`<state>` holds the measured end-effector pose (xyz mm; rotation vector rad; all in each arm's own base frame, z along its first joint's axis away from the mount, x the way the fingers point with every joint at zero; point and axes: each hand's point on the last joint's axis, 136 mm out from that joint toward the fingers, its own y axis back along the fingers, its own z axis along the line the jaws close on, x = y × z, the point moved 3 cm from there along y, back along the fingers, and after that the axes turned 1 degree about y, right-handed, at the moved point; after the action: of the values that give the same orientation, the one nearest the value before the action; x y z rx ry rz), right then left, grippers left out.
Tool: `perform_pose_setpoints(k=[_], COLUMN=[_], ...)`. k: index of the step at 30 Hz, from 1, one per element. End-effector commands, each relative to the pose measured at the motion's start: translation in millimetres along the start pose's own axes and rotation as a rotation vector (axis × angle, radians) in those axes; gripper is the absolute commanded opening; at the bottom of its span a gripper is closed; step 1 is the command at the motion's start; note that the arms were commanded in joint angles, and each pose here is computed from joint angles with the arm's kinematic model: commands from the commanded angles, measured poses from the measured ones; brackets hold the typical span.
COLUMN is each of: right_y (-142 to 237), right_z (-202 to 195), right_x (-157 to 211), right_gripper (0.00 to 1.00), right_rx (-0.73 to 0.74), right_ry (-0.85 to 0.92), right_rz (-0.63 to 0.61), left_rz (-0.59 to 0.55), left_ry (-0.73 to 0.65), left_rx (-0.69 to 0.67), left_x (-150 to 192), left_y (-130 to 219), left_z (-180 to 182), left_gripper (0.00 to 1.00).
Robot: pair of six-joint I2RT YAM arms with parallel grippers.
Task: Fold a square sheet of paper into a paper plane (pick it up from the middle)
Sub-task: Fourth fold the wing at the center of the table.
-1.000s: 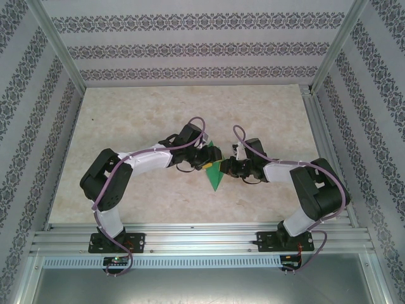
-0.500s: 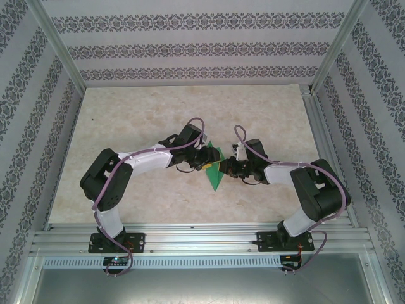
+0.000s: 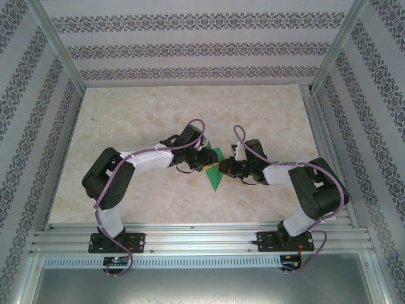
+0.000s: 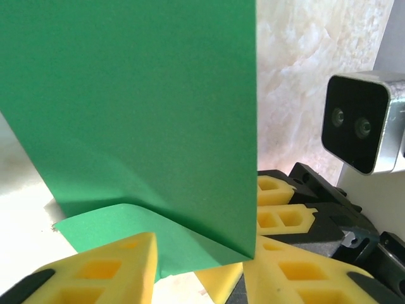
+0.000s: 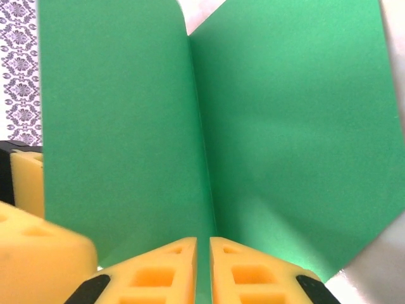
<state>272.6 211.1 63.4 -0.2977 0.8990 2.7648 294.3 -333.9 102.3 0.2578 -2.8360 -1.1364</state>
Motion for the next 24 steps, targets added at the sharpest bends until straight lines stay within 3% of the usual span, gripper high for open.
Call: perform_pose_setpoints(k=[1, 9, 12, 24], right_y=[-4.1, -4.8, -4.6, 12.6], right_z=[8.8, 4.3, 1.6, -4.1], right_x=[1.1, 1.4, 1.9, 11.0], right_gripper=[0.14, 0.15, 0.15, 0.19], right_rx=[-0.046, -0.018, -0.001, 0.099], right_ry=[0.025, 0.02, 0.018, 0.046], right_rz=[0.004, 0.007, 0.007, 0.002], left_rz=[-0.01, -0.022, -0.024, 0.006], left_ry=[0.016, -0.01, -0.027, -0.046], left_rx=[-0.042, -0.073, -0.077, -0.029], left_x=[-4.6, -5.3, -6.4, -18.1], left_y=[-1.4, 4.5, 4.9, -3.2], left_z=[6.6, 6.8, 5.3, 13.6], left_gripper=[0.35, 0.21, 0.12, 0.02])
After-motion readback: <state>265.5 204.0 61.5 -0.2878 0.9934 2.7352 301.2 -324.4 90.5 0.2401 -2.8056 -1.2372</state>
